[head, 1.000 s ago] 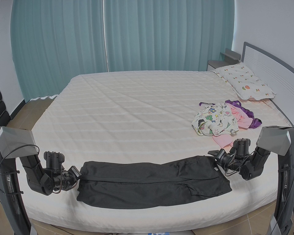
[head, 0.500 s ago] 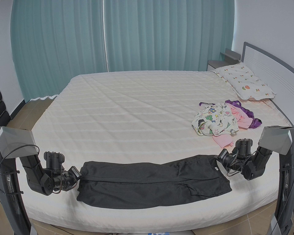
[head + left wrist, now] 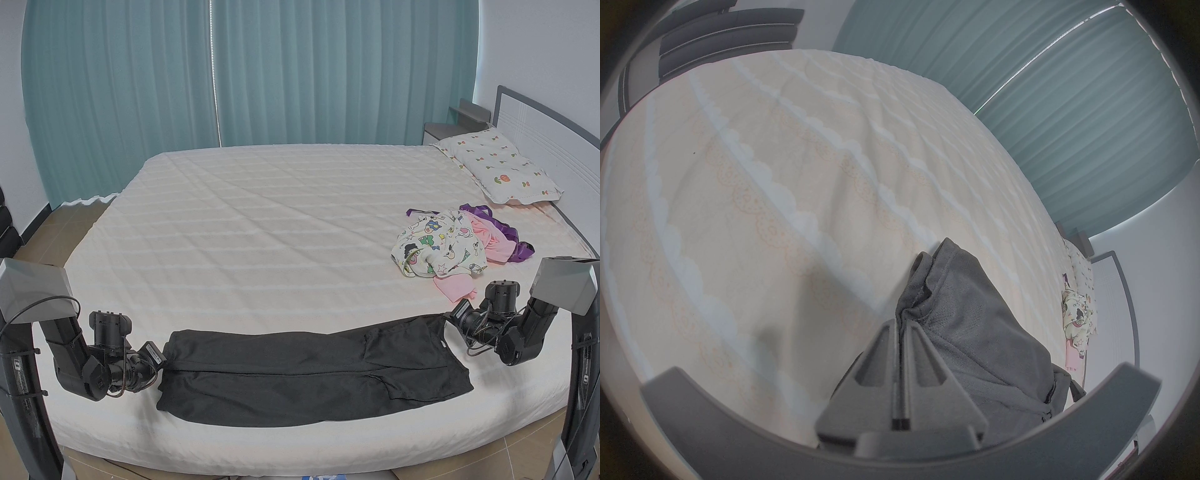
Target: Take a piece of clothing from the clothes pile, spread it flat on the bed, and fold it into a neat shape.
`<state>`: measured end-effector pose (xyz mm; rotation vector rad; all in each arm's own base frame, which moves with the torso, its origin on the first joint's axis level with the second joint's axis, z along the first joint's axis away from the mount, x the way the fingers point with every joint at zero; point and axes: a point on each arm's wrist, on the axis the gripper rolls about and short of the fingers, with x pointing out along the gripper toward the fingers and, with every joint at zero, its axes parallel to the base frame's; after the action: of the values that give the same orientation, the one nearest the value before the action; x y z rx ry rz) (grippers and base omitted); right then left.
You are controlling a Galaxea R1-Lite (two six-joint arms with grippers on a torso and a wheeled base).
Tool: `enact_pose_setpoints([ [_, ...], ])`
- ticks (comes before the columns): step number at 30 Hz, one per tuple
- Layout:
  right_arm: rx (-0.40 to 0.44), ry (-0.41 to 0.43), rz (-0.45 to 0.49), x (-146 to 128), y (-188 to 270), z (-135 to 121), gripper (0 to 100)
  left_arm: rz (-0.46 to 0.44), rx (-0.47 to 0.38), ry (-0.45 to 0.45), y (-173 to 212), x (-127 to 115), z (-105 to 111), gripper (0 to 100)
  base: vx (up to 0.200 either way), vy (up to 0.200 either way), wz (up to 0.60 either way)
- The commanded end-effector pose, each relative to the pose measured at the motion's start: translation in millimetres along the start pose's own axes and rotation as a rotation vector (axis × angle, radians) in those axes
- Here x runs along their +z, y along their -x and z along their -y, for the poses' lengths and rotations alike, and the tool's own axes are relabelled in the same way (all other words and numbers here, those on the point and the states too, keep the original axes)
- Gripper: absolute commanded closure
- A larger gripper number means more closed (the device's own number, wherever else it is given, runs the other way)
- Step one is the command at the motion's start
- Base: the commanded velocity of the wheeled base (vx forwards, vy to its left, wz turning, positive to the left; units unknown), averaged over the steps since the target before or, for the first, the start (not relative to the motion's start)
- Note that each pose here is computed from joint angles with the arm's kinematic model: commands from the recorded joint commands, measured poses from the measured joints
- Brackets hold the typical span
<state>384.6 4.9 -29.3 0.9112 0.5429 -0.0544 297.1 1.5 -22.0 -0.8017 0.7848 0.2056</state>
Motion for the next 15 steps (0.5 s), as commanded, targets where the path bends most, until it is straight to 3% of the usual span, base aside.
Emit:
enact_pose_setpoints([
  [1, -0.008, -0.004, 0.013, 3.1, -1.1, 2.9, 100, -0.003, 0.003, 0.0, -0.2, -0.5, -0.7, 100, 0.0, 0.0, 0.0],
  [15, -0.003, -0.028, 0.029, 7.2, -4.4, 2.9, 100, -0.005, 0.009, 0.003, -0.1, -0.8, -2.3, 100, 0.0, 0.0, 0.0],
])
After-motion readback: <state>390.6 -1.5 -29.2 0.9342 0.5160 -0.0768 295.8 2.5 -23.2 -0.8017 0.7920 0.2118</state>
